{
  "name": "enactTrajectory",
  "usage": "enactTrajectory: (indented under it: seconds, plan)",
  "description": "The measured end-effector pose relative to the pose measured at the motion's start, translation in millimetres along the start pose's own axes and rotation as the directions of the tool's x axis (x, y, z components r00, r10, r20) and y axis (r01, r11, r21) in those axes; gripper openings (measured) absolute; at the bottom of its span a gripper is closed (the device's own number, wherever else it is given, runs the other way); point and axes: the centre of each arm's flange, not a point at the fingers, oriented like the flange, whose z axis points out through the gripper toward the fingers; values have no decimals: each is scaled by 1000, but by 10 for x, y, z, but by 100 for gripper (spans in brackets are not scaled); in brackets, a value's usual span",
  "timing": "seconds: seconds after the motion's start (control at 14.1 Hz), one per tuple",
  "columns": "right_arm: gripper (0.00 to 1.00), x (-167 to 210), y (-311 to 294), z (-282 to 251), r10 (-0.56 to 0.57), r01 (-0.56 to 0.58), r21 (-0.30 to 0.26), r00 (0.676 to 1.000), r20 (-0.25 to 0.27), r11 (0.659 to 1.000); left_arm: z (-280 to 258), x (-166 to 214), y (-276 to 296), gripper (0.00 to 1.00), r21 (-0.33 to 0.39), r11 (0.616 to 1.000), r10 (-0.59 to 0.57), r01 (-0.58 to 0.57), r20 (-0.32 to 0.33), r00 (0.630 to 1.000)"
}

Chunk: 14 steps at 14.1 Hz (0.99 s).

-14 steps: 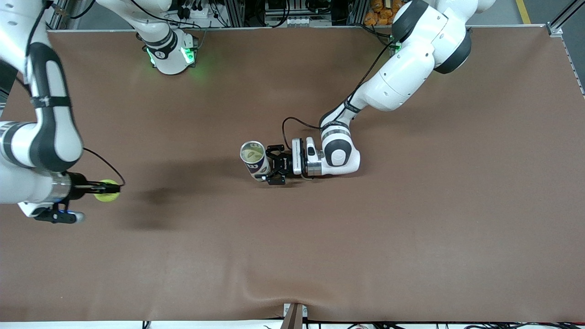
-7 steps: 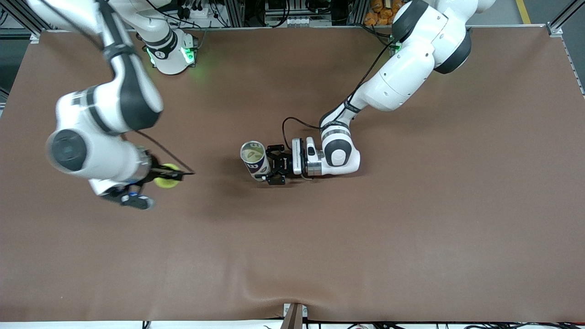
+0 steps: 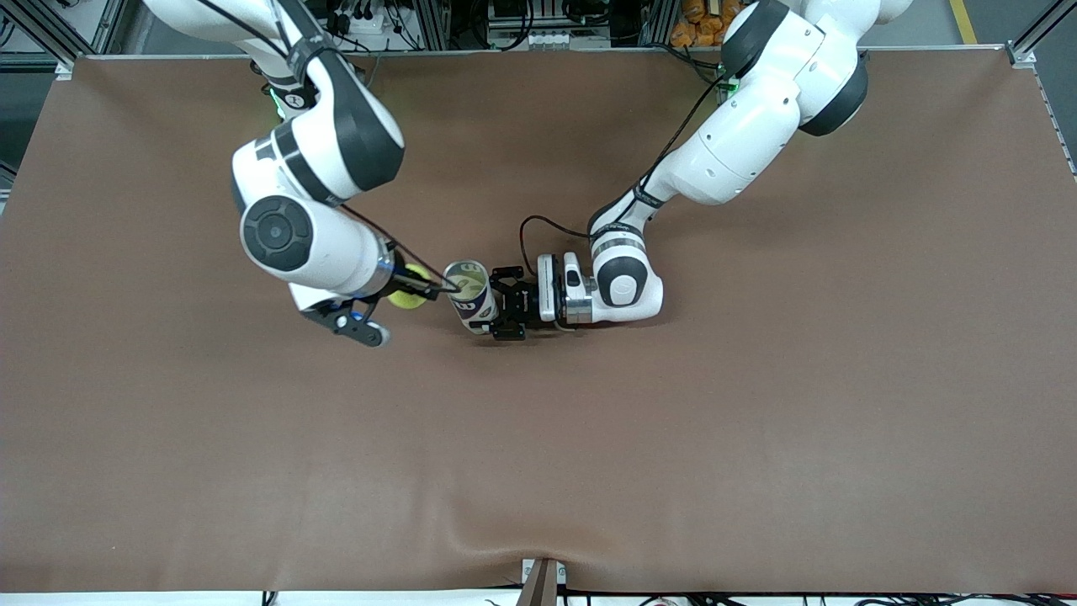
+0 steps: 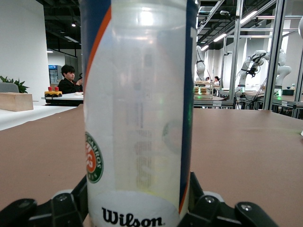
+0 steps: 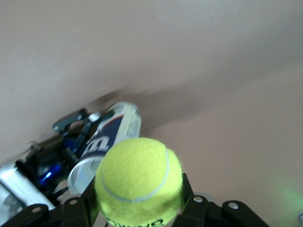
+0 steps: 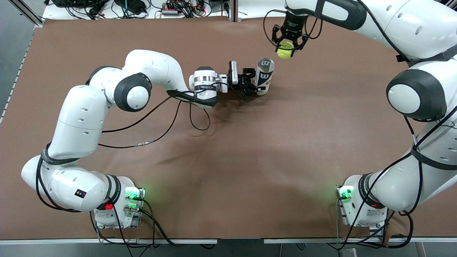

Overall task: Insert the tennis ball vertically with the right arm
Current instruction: 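Carry the second ball with the right gripper over the can opening, then release the second ball into the can and raise the right gripper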

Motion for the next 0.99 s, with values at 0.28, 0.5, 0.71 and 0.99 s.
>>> enactTrajectory:
  seconds: [0.28, 0.5, 0.71, 0.99]
  plan:
    - [67, -253, -267, 56, 14, -13, 35, 1000, -25, 999, 0, 0, 0, 79, 0, 1000, 0, 0, 0, 1000]
    - [67, -464, -471, 228, -12, 13, 26, 999, -31, 1000, 0, 0, 0, 79, 0, 1000, 0, 0, 0, 1000]
    - [67, -394, -477, 392, -11, 11, -7, 999, -39, 1000, 0, 0, 1, 79, 0, 1000, 0, 0, 0, 1000]
    - [69, -322, -468, 519, -4, 3, -27, 999, -33, 1000, 0, 0, 1, 79, 0, 1000, 0, 0, 0, 1000]
